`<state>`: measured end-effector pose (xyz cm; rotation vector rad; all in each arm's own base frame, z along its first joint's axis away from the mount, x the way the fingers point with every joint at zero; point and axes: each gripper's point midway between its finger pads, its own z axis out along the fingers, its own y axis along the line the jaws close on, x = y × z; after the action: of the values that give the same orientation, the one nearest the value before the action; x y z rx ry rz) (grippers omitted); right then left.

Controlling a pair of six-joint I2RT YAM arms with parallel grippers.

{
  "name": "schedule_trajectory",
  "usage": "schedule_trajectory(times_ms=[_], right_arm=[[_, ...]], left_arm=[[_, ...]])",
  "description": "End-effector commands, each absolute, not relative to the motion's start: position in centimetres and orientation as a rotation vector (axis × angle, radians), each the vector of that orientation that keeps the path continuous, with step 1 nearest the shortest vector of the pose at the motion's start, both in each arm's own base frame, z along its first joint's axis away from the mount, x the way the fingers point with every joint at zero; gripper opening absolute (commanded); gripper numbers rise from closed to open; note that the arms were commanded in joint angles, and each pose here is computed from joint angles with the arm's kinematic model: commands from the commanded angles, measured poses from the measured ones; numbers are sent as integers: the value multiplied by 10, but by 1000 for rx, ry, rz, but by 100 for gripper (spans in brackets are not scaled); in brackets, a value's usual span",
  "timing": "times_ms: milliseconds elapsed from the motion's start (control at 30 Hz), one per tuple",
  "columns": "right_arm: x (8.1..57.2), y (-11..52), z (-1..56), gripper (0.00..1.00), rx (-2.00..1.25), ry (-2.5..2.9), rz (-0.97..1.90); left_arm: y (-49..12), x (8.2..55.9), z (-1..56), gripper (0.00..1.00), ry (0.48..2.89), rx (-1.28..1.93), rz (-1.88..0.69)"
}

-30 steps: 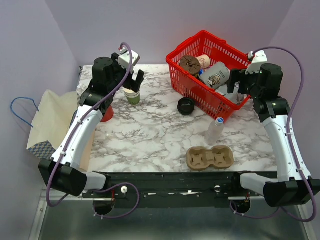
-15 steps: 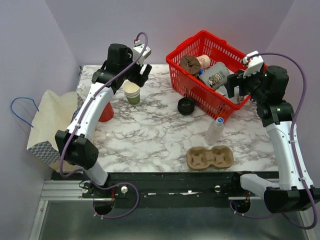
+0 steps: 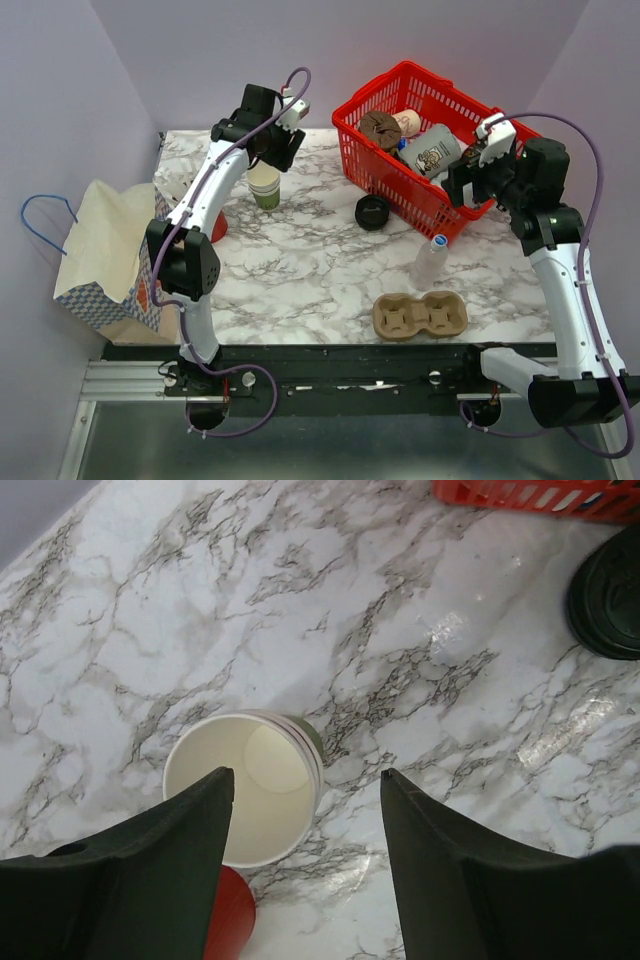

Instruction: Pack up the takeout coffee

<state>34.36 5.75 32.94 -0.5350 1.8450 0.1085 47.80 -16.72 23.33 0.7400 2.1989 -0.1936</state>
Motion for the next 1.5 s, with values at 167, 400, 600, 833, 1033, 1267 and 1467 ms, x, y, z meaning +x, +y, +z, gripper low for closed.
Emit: schedule_trajectory(times_ms=[167,400,600,833,1033,1267,1467], right_arm=[[337,72,317,99,-608,1906,215],[339,75,315,99,-615,1914,240],[338,75,310,99,-616,1922,241],[336,74,307,99,-610,1922,237],[334,74,304,99,-610,1924,235],[335,74,300,99,-607,1931,237],[336,74,300,99,-607,1926,242]], left_arm=[[-145,465,208,68,2385,667,-84],[-142,460,183,60,2451,694,-73],[-141,462,172,52,2482,708,-74],[-138,470,166,45,2488,708,-74],[-141,472,168,35,2481,702,-90],[-141,473,172,20,2468,702,-93],[-138,472,174,9,2470,702,-75]])
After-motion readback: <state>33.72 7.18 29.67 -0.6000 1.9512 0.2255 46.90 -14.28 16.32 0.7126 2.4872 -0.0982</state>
